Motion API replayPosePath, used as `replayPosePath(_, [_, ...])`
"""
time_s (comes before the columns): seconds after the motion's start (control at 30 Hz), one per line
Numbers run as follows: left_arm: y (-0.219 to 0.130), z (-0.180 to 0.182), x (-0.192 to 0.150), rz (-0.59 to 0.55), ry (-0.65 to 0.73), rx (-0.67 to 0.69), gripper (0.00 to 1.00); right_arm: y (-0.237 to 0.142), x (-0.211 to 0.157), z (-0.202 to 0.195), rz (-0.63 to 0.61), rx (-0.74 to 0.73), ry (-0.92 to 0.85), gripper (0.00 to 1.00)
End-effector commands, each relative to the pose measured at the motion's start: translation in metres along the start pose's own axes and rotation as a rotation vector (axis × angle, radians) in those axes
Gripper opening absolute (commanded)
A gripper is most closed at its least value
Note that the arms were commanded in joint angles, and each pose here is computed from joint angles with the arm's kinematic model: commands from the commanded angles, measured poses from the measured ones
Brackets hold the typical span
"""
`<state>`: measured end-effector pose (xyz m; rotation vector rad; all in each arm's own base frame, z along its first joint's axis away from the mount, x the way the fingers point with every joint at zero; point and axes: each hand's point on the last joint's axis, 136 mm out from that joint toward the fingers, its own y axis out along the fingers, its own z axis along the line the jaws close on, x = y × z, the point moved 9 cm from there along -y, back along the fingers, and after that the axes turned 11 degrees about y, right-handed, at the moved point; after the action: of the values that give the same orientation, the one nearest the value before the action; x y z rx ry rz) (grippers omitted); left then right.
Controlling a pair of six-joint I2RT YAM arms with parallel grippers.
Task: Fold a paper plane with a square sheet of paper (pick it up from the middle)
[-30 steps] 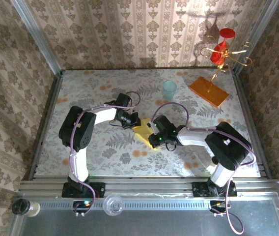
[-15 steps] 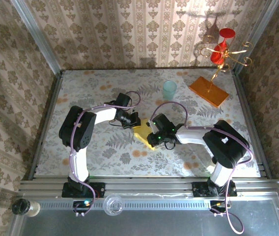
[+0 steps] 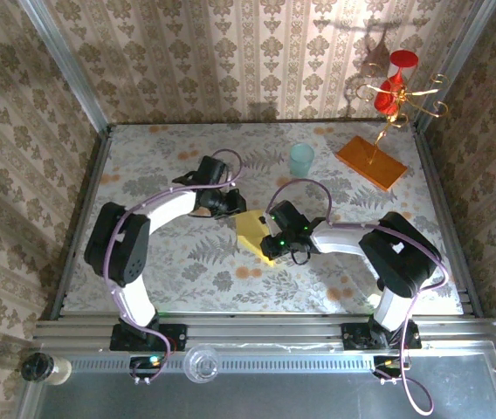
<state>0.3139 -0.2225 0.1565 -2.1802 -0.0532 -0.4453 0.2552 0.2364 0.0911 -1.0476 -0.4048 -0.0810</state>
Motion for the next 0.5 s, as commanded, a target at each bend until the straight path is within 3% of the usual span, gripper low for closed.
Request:
replayPosePath(0.0, [0.005, -0.001, -0.021, 0.023, -0.075, -0.001, 0.16, 0.007, -0.012, -0.011, 0.09, -0.053, 0.051, 0.11])
replayPosePath(0.2, [0.019, -0.012, -0.044, 0.039, -0.157, -0.091, 0.15, 0.01, -0.013, -0.015, 0.109, -0.065, 0.066, 0.14])
replayPosePath(0.47, [0.026, -0.013, -0.065, 0.077, -0.205, -0.096, 0.13, 0.012, -0.014, -0.018, 0.119, -0.074, 0.083, 0.16])
